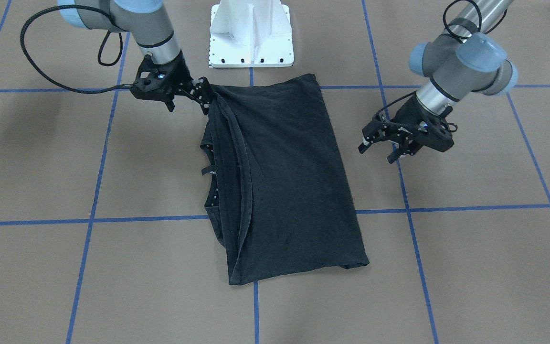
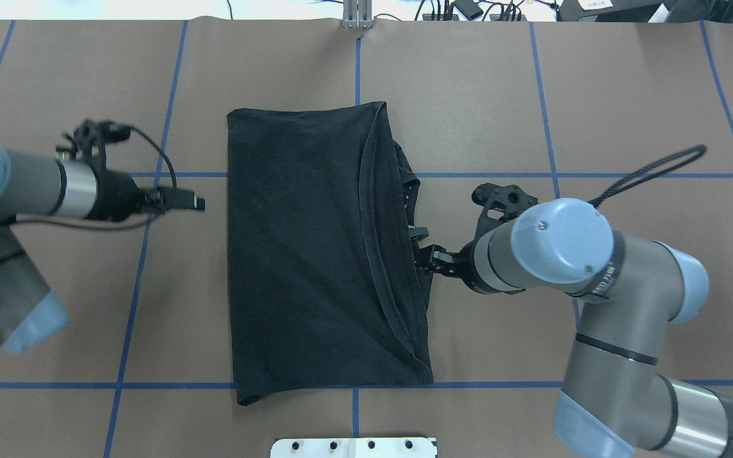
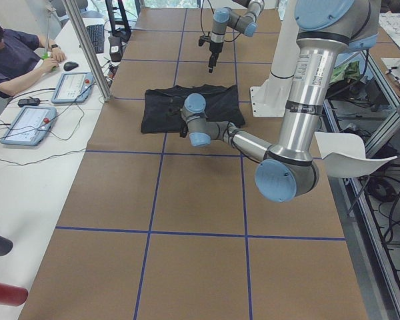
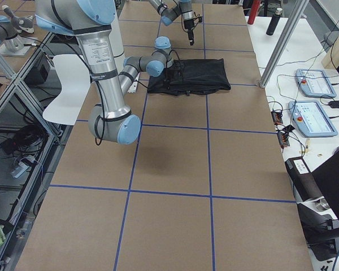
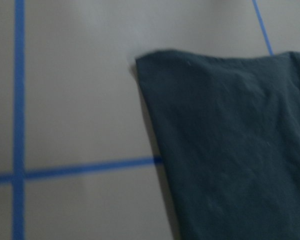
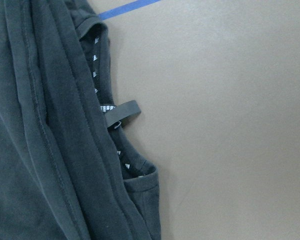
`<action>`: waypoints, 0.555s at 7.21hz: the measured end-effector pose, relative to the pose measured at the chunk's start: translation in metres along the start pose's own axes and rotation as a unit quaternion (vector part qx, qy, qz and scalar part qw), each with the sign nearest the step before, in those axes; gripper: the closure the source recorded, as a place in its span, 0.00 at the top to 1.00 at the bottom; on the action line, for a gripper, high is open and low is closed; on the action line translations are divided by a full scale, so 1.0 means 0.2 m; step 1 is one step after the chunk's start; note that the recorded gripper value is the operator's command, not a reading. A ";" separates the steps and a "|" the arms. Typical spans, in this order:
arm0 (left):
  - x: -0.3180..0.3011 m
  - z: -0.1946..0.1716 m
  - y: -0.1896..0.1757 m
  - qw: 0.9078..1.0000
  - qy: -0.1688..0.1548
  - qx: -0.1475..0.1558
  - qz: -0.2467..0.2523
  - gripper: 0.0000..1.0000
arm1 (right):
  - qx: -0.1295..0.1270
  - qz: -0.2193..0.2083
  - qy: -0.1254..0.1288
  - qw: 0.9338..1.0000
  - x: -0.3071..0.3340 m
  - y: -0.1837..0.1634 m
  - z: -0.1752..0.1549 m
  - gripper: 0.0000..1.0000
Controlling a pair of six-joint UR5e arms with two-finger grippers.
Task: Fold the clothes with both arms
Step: 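Slide the right gripper along the bundle edge while the left arm lowers, then move the left gripper to the bundle's near end while the right gripper grasps its side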
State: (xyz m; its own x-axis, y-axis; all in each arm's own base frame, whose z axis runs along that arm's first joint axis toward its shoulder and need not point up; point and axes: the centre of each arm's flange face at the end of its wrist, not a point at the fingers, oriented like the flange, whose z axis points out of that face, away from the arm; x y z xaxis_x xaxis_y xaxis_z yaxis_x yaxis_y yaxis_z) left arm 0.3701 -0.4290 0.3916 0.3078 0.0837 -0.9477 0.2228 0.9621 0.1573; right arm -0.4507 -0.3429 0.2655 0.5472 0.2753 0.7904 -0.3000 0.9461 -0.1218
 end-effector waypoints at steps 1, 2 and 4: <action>0.08 -0.01 0.25 0.999 0.009 -0.006 -0.034 1.00 | 0.008 0.029 -0.010 0.999 0.04 0.01 -0.04 0.99; 0.17 0.00 0.48 0.997 0.015 -0.011 -0.072 1.00 | 0.014 0.050 -0.015 0.999 0.05 0.03 -0.06 0.99; 0.26 0.05 0.89 0.990 0.014 -0.019 -0.139 1.00 | 0.030 0.058 -0.026 0.998 0.04 0.07 -0.06 0.99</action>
State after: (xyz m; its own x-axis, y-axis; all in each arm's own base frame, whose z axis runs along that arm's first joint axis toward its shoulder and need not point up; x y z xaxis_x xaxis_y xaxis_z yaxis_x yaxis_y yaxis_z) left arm 0.4350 -0.2558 0.3731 0.2135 -0.1783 -0.9605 0.2595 0.9582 -0.1202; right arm -0.4418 -0.3249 0.2630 0.4656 0.3715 0.8032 -0.4054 0.8963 -0.1796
